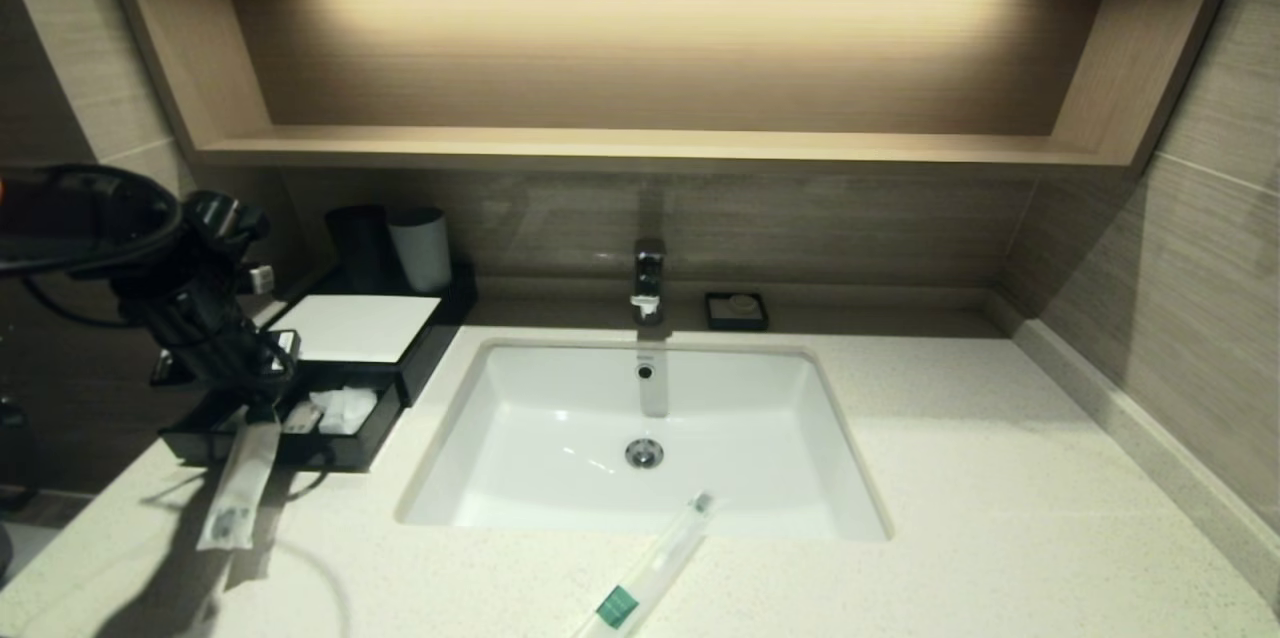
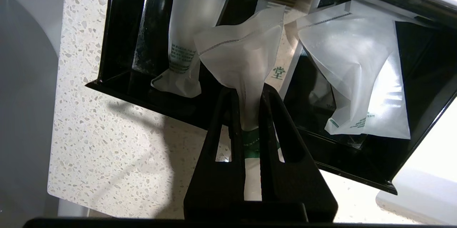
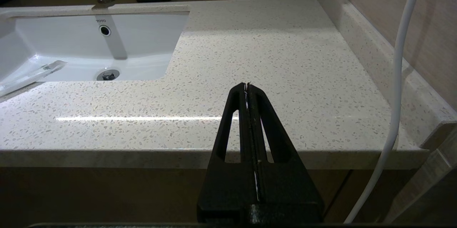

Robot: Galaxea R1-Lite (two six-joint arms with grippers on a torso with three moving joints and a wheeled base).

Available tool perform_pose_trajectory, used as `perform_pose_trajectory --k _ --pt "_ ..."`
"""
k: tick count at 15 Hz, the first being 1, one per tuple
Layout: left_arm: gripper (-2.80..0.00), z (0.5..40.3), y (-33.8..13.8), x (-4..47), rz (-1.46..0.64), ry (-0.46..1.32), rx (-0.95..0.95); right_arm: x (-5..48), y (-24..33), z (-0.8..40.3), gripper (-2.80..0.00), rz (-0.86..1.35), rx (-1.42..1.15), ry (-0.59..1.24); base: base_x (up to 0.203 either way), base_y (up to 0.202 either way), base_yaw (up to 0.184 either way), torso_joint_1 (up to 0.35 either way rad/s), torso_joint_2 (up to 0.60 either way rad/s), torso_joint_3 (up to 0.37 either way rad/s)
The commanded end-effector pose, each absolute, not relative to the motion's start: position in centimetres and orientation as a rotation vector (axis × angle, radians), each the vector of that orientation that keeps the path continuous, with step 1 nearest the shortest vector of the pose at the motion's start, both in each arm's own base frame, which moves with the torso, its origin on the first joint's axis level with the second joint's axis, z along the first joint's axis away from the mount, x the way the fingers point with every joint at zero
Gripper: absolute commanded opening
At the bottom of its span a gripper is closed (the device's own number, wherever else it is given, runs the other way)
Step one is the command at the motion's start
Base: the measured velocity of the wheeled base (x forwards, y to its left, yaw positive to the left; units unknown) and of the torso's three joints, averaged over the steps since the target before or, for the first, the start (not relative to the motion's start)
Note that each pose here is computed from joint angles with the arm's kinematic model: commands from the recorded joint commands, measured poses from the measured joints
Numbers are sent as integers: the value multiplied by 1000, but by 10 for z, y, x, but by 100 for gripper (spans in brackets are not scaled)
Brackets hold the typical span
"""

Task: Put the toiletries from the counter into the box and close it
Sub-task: Place the bathroom toiletry into the drawer

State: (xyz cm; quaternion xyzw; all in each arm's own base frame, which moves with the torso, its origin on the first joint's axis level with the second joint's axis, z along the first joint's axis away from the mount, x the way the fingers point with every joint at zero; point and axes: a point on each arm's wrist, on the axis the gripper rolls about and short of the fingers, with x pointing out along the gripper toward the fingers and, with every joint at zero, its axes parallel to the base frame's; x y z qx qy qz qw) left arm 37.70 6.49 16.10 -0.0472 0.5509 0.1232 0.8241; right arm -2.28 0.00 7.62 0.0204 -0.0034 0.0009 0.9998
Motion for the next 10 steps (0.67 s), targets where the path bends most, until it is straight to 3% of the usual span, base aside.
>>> perform_pose_trajectory --k 1,10 --pt "-280 158 67 380 267 1179 -103 -23 0 76 -280 2 41 -6 0 0 0 0 0 0" --pt "-280 146 71 390 255 1194 -118 -23 0 76 -280 2 41 -6 0 0 0 0 0 0"
